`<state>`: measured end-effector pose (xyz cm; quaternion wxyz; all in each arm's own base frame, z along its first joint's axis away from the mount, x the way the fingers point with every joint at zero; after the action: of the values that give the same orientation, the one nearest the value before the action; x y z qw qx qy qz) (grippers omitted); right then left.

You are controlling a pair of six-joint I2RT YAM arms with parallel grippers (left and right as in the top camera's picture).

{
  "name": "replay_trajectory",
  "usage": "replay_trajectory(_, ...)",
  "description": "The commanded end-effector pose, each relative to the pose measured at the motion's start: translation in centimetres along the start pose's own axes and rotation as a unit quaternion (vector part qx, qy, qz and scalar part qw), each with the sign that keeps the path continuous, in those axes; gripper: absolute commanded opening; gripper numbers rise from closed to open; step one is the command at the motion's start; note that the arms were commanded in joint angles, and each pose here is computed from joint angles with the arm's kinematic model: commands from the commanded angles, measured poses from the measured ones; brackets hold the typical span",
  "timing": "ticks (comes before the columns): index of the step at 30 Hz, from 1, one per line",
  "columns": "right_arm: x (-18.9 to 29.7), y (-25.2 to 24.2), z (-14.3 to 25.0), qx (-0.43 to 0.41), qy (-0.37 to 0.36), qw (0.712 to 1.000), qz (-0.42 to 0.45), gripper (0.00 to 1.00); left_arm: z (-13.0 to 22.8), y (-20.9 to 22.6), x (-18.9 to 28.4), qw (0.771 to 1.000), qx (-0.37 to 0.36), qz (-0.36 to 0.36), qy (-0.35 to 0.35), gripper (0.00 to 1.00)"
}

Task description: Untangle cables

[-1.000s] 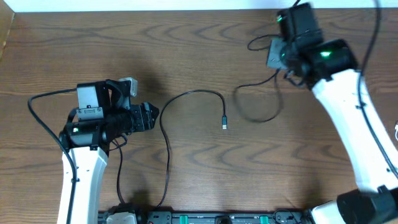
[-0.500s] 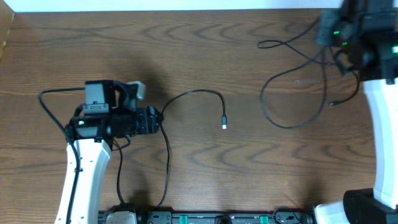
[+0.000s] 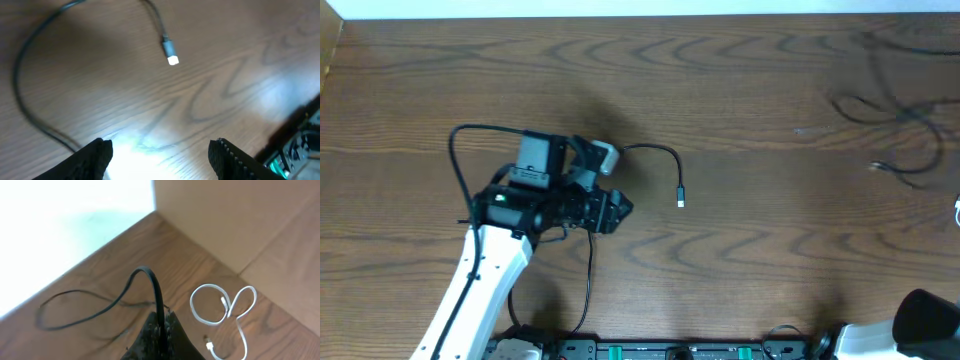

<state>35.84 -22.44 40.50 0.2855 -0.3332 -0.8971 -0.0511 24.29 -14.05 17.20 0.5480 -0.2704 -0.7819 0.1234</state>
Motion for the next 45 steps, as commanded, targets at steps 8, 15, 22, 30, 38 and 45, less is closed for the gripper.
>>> replay_trajectory(8,-6.7,-5.6,0.0,-0.126,0.011,0.991,-0.044,0.01,1.7,-3.7,-1.3,0.996,-0.069,0.033,0.036,0.69)
replay_trajectory(15,-13.9,-6.8,5.2,-0.182,0.104,0.969,-0.128,0.01,2.8,-5.4,-1.8,0.993,-0.099,0.047,0.054,0.69)
replay_trajectory(22,-16.4,-7.7,9.1,-0.210,0.168,0.954,-0.135,0.99,3.4,-6.3,-2.1,0.990,-0.115,0.054,0.063,0.69)
replay_trajectory(30,-14.5,-2.2,9.1,-0.199,0.195,0.925,-0.258,0.99,3.3,-6.2,-2.1,0.990,-0.119,0.048,0.059,0.69)
replay_trajectory(38,-12.1,6.1,12.5,0.006,0.252,0.916,-0.313,0.99,1.5,-6.3,-2.3,0.994,-0.103,0.035,0.020,0.75)
replay_trajectory(45,-12.1,12.0,14.4,0.207,0.246,0.899,-0.297,0.99,0.9,-5.5,-2.3,0.998,-0.056,0.006,0.005,0.79)
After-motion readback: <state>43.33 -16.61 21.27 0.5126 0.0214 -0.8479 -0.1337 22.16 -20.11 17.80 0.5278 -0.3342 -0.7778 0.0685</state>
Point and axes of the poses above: each gripper's point midway between its finger pads, its own x axis back along the fingers, its own y axis along the line the jaws close on, z = x × y, the point moved 2 cm from there along x, back along the fingers, and after that the axes turned 12 degrees about x, right-handed, at the moved point
